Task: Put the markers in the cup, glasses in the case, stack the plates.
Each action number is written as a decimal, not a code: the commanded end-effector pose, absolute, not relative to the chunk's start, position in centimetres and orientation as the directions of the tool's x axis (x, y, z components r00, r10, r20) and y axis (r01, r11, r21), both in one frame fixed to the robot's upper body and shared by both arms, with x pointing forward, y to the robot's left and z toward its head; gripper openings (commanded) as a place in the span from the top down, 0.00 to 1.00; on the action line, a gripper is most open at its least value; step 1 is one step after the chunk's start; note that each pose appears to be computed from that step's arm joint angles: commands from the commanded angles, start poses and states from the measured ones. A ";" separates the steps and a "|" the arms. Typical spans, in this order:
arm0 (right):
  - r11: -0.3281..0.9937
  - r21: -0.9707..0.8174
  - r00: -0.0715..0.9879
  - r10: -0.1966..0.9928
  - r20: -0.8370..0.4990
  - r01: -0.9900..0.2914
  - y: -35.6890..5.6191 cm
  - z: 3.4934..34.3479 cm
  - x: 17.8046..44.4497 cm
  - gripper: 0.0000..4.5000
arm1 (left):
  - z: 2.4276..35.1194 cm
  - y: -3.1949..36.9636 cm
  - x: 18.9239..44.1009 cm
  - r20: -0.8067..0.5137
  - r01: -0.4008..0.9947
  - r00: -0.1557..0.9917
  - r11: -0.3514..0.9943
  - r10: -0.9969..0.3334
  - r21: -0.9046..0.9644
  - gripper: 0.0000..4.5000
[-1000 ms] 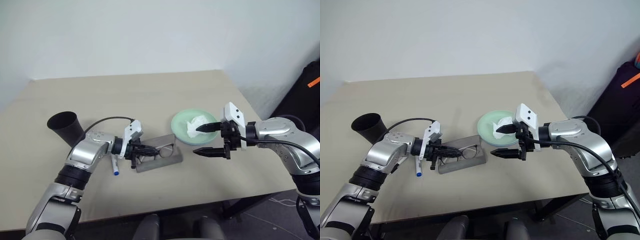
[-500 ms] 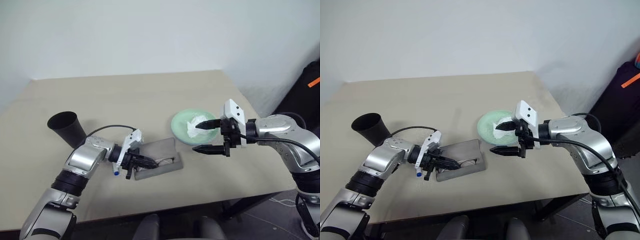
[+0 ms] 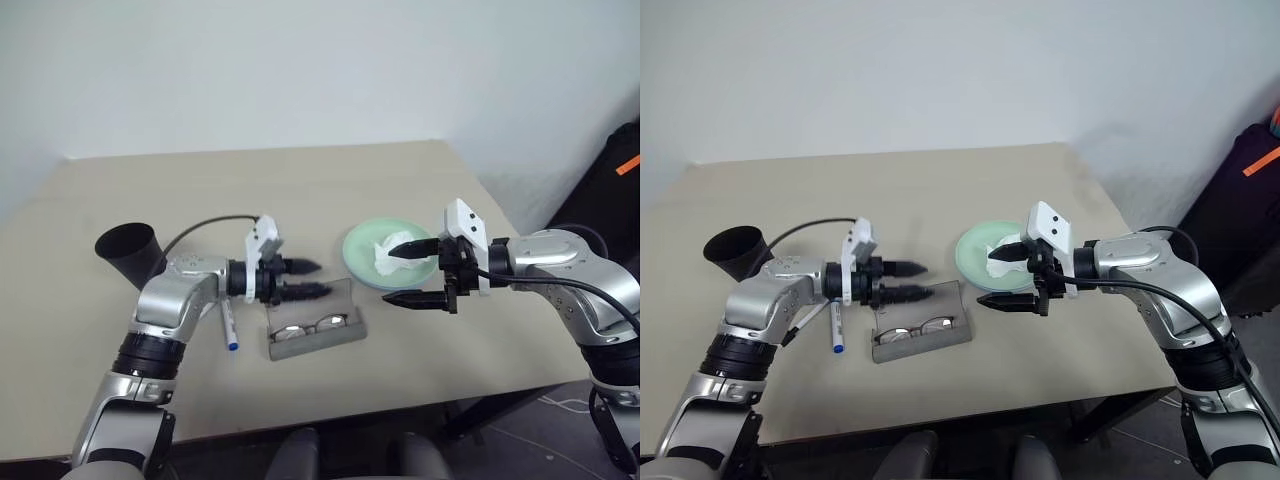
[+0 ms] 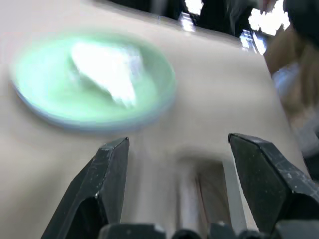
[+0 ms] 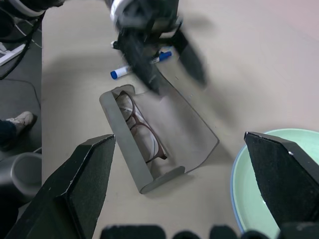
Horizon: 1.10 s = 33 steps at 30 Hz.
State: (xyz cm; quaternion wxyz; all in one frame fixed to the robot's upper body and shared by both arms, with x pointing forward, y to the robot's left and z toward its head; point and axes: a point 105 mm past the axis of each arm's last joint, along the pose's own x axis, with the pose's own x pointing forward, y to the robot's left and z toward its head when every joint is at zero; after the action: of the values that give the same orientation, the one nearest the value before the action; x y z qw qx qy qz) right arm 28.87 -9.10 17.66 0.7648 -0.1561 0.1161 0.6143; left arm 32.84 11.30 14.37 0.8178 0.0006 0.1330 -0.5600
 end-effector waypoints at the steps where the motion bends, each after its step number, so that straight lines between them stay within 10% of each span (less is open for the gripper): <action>1: 0.198 -0.150 0.239 0.906 -0.350 -0.969 -8.9 18.9 29.1 0.00 | 17.0 11.5 34.4 -0.131 0.869 0.452 0.469 -0.882 -0.159 0.38; 9: 0.183 -0.163 0.230 0.911 -0.342 -0.969 -8.5 19.4 29.3 0.00 | 12.7 13.3 36.7 -0.312 0.759 0.616 0.651 -0.723 -0.011 1.00; 33: 0.178 -0.192 0.234 0.913 -0.333 -0.965 -8.3 20.0 29.2 0.00 | 8.4 11.9 26.6 -0.589 0.941 0.260 0.338 -0.765 -0.025 1.00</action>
State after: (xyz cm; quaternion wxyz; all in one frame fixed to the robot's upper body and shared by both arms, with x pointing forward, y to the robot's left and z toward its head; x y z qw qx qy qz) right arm 29.11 -8.50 18.60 0.7624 -0.1642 0.1000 0.6179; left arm 26.81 11.71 8.36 0.7746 0.1575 0.2612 -0.5539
